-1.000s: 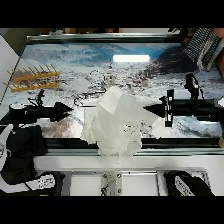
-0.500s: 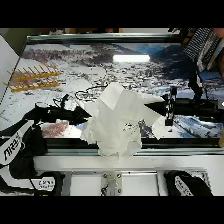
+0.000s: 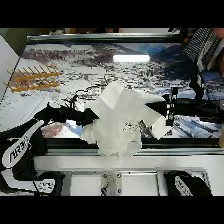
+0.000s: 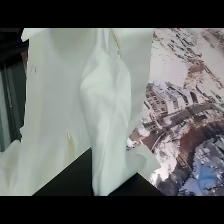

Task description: Fold the clothes and pants, and hang the long-sleeved shirts on hangers.

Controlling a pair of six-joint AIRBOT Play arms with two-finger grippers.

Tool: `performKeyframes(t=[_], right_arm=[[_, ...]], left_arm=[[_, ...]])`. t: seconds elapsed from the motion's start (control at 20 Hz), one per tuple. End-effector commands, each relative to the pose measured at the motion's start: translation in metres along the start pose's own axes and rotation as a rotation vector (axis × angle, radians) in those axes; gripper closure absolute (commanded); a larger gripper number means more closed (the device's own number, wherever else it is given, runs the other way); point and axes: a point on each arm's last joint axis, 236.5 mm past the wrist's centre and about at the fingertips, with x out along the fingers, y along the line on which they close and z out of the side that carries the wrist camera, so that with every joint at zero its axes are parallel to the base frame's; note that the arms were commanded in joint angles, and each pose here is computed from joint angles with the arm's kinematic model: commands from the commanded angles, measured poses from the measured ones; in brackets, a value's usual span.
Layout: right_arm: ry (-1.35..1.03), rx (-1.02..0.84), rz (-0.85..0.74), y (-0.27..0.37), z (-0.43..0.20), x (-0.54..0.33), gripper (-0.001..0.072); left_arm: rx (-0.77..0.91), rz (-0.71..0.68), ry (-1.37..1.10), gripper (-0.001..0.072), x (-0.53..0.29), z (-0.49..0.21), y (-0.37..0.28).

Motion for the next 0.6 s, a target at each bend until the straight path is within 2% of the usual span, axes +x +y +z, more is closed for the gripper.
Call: performKeyframes(t=[0.0,0.05,0.35,0.55], right_arm=[[-0.001,0.013,-0.003,0.001,0.002,-0.001,0.07],[0.003,0.011,-0.008,0.003,0.003,-0.003,0.07],[0.07,0.074,-0.071,0.008,-0.002,-0.019,0.0701],[0.132,0.136,0.003,0.036,-0.01,-0.024,0.0701]], left_arm=[[-0.023,0.02,-0.038,0.0595,0.002,0.008,0.002],[-0.024,0.018,-0.055,0.0685,-0.006,0.013,0.003],[0.022,-0.024,-0.305,0.0686,-0.104,0.053,-0.017],[0.095,-0.014,-0.378,0.0686,-0.14,0.049,-0.032]])
